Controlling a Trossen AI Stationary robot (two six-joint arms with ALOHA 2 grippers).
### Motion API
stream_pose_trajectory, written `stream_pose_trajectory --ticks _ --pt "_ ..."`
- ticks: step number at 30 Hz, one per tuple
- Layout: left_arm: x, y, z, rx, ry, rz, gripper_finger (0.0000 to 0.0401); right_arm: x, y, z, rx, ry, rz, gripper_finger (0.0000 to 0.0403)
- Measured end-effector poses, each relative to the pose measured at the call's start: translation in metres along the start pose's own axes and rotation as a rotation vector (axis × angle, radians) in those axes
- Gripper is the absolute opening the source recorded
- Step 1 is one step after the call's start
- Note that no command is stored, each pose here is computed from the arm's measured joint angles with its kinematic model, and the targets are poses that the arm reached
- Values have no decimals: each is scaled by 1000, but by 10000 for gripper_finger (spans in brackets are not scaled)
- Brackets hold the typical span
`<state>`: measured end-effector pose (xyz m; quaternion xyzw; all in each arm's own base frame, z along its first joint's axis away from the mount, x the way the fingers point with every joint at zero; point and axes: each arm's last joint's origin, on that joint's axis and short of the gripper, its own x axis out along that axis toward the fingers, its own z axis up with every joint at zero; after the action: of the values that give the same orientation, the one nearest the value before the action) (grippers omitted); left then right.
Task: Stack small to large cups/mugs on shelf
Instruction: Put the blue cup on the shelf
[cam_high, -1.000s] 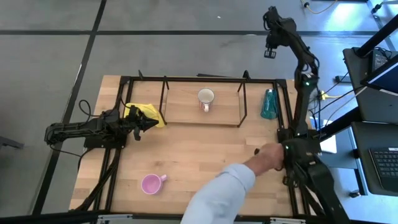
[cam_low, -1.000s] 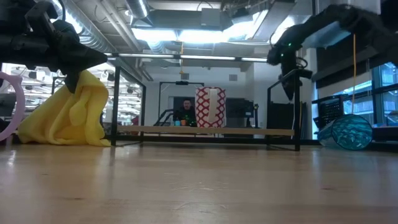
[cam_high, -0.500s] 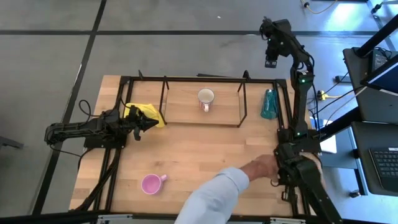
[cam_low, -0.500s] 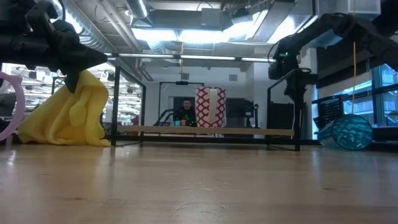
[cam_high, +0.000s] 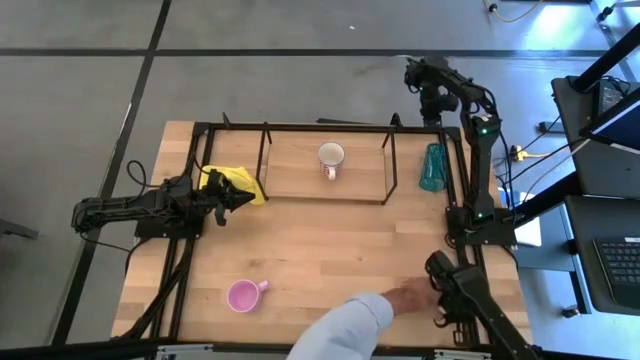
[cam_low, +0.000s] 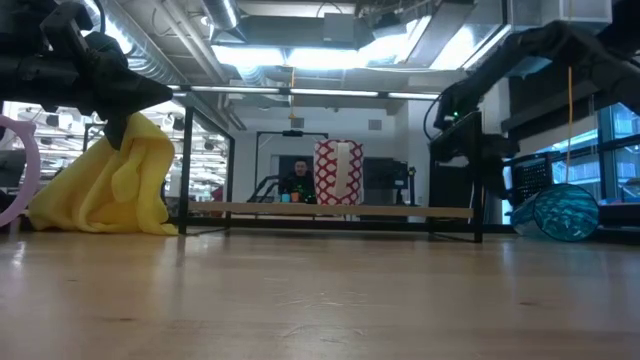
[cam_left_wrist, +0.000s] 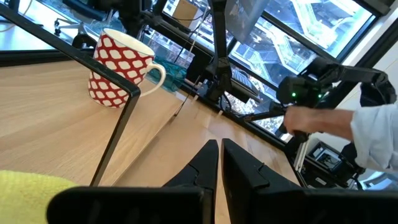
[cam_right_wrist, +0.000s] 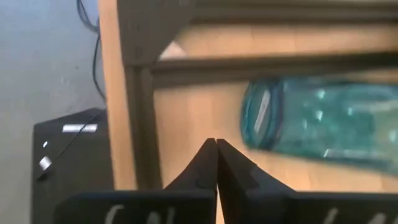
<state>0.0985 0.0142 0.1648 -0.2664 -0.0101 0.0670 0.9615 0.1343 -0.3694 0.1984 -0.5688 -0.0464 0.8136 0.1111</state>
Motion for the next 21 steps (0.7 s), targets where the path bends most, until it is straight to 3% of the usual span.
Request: stream_pose_trajectory --ticks 5,14,21 --pt "0 0 0 0 0 0 14 7 -14 4 -8 -56 -12 1" --pt "0 0 0 0 0 1 14 18 -37 4 44 -36 258 0" --pt "0 0 0 0 0 0 14 43 -56 -1 9 26 81 0"
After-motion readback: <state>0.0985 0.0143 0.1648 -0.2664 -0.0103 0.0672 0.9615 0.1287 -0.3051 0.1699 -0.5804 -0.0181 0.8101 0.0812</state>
